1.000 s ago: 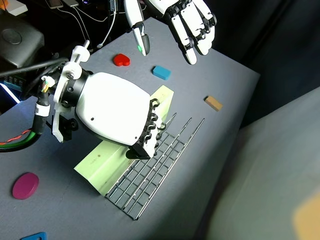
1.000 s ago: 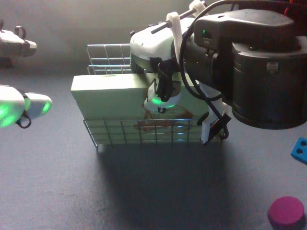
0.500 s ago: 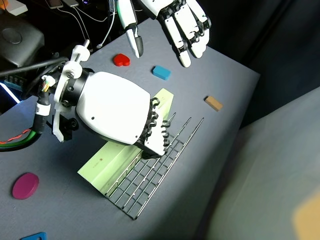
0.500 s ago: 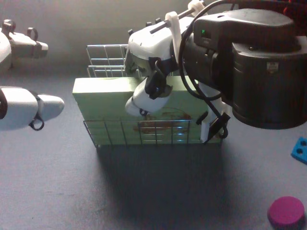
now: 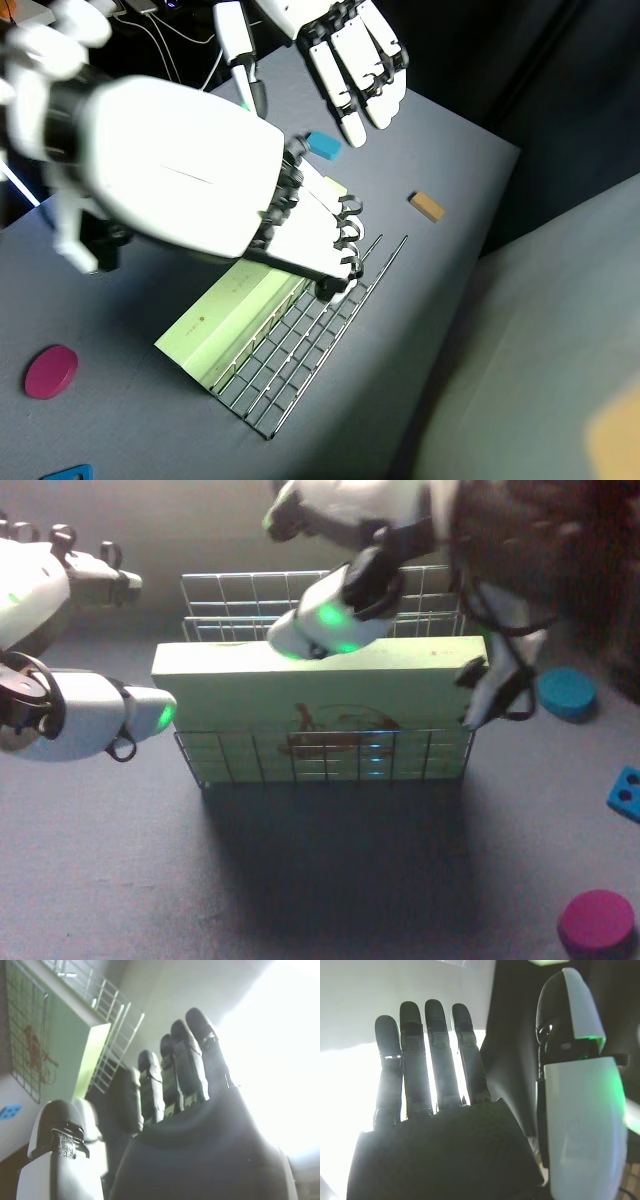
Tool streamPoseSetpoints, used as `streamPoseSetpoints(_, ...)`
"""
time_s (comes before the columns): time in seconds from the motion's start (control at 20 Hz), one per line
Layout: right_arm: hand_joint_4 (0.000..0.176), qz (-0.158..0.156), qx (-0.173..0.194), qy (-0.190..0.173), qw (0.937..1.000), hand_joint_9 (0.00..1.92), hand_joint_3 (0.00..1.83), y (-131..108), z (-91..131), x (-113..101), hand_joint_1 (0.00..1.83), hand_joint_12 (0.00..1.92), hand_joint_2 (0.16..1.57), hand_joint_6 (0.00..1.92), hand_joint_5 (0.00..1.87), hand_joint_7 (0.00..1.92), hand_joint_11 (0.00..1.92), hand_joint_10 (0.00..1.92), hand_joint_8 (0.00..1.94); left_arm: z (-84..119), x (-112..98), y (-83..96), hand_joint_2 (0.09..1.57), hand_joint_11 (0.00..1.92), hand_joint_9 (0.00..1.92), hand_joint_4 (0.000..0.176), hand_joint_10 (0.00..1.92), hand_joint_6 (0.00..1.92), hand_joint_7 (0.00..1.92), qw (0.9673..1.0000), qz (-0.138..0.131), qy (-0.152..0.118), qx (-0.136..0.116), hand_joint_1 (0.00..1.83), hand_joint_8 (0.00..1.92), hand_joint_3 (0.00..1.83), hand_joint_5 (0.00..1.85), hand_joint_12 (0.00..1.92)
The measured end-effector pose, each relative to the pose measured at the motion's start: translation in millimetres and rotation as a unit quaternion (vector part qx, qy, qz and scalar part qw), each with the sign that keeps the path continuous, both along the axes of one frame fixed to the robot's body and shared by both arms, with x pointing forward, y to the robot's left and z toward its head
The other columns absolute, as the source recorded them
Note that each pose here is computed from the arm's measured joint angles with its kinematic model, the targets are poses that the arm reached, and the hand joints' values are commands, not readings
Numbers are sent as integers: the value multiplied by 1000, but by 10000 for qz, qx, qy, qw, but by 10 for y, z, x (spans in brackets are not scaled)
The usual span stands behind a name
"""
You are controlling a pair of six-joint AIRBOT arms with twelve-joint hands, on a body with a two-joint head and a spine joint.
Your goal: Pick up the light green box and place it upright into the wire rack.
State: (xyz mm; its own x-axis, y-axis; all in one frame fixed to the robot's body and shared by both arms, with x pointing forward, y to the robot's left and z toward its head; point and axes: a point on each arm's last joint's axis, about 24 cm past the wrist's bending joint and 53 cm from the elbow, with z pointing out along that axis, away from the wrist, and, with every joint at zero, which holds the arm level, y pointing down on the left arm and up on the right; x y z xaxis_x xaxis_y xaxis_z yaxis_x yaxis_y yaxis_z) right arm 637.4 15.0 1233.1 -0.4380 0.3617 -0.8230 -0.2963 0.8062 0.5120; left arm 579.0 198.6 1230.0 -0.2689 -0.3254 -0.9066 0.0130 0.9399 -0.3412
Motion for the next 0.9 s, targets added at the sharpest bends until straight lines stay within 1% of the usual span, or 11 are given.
streamPoseSetpoints(0.3,0,145,-106,-379,9991,444,5,-469,252,-391,639,1254,1019,12,463,485,55,47,6,28,-28,-78,1163,39,269,78,1,2,234,10000,14,-36,-21,309,0,1,306,670)
streamPoseSetpoints(0.4,0,101,-131,-590,9981,475,14,-609,384,-456,557,1233,1070,7,465,504,107,44,8,16,-32,-142,1163,38,272,77,2,3,237,10000,-32,-18,-55,308,1,1,310,670)
streamPoseSetpoints(0.5,0,52,-152,-736,9972,625,7,-755,460,-513,505,1218,1109,27,560,612,288,84,26,14,-39,-195,1167,109,358,76,11,3,315,9999,-84,-11,-90,303,7,1,337,682)
streamPoseSetpoints(0.55,0,25,-131,-712,9974,770,4,-816,455,-535,478,1250,1144,77,713,760,450,165,67,11,-37,-226,1172,247,514,66,22,7,467,9999,-105,-11,-83,296,13,1,416,697)
streamPoseSetpoints(0.6,0,21,-116,-689,9976,779,0,-861,445,-563,482,1333,1164,175,829,881,563,534,135,8,-36,-239,1176,401,693,43,39,7,640,9999,-107,-8,-80,294,21,0,520,705)
streamPoseSetpoints(0.65,0,26,-148,-706,9974,761,2,-895,437,-587,515,1498,1184,653,807,889,680,1044,504,-2,-37,-274,1178,604,904,11,92,12,827,9999,-128,6,-86,302,49,0,670,755)
streamPoseSetpoints(0.7,0,32,-156,-711,9973,794,2,-903,437,-598,534,1668,1199,1191,741,839,830,1444,1010,-4,-38,-297,1176,746,996,0,317,20,970,9998,-149,7,-93,328,90,0,840,908)
streamPoseSetpoints(0.75,0,55,-184,-701,9974,846,2,-900,414,-605,558,1853,1209,1610,682,786,965,1798,1485,-8,-40,-329,1158,812,903,0,862,80,1003,9998,-182,16,-118,377,310,0,971,1186)
streamPoseSetpoints(0.8,0,75,-192,-642,9977,932,3,-886,367,-626,572,1907,1221,1778,651,768,1063,1896,1730,-13,-42,-359,1151,826,831,0,1267,453,901,9997,-206,26,-143,421,783,0,908,1435)
streamPoseSetpoints(0.85,0,124,-205,-476,9986,1036,0,-852,260,-675,599,1918,1217,1839,666,809,1189,1916,1899,-19,-30,-383,1152,836,799,0,1582,1048,776,9997,-215,33,-151,464,1298,0,740,1687)
streamPoseSetpoints(0.9,0,160,-181,-335,9991,1114,1,-818,189,-705,610,1920,1221,1905,705,895,1305,1920,1933,-21,-29,-393,1168,838,741,0,1845,1566,674,9996,-220,35,-153,476,1671,4,589,1874)
